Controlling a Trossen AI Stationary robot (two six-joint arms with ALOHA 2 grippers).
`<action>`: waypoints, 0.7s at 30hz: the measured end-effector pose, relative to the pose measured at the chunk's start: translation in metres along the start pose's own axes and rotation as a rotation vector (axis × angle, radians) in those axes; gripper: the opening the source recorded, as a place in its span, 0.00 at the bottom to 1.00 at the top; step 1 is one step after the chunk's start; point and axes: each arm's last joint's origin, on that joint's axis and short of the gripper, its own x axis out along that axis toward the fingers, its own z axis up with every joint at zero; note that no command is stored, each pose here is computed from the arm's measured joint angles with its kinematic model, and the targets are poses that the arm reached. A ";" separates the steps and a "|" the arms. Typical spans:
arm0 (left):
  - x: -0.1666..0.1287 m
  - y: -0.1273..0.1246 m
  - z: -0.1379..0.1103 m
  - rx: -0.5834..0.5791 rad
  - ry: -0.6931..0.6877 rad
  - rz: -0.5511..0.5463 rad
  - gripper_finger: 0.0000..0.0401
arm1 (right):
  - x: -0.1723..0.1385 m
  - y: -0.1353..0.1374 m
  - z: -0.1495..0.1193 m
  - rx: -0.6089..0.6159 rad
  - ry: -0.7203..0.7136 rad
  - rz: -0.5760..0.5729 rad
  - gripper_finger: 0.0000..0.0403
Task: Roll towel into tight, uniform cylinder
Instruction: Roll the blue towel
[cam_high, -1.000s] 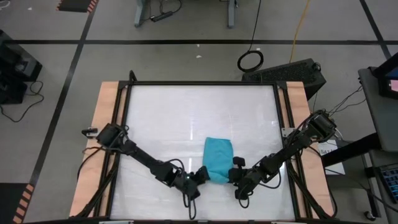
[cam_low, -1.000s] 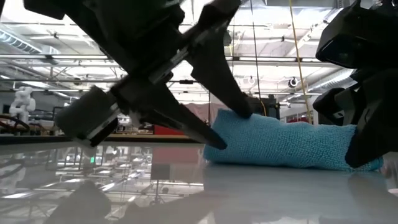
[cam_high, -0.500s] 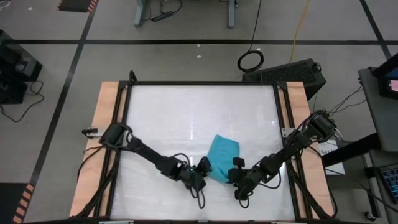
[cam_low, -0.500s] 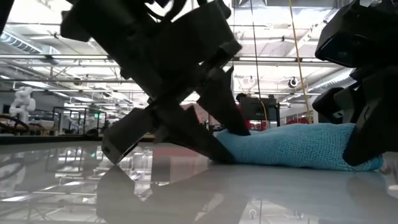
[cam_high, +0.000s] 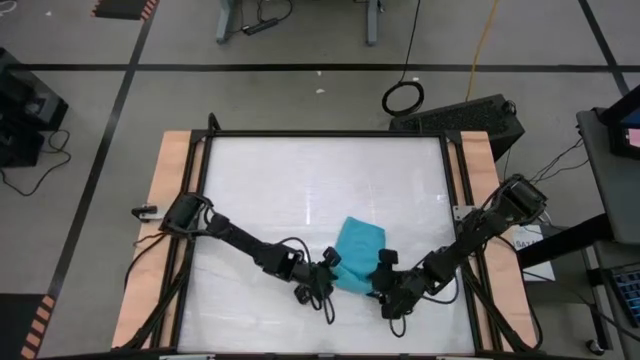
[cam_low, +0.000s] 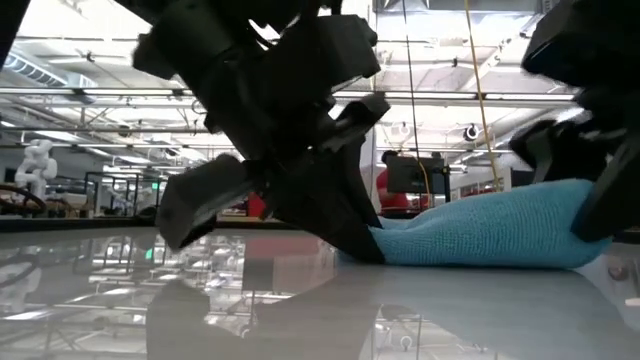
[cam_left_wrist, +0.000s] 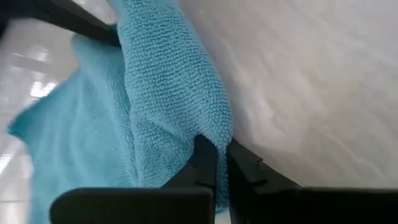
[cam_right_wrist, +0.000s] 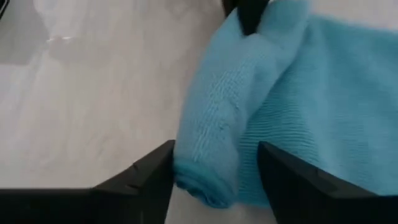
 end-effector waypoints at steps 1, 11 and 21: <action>0.001 0.002 -0.002 -0.030 -0.012 -0.023 0.03 | -0.004 0.001 0.000 -0.009 -0.011 -0.020 0.54; 0.005 0.034 -0.023 -0.385 -0.165 -0.316 0.02 | -0.033 0.021 -0.012 -0.291 -0.141 -0.156 0.51; 0.008 0.060 -0.042 -0.646 -0.295 -0.553 0.02 | -0.015 0.034 -0.018 -0.471 -0.204 -0.168 0.58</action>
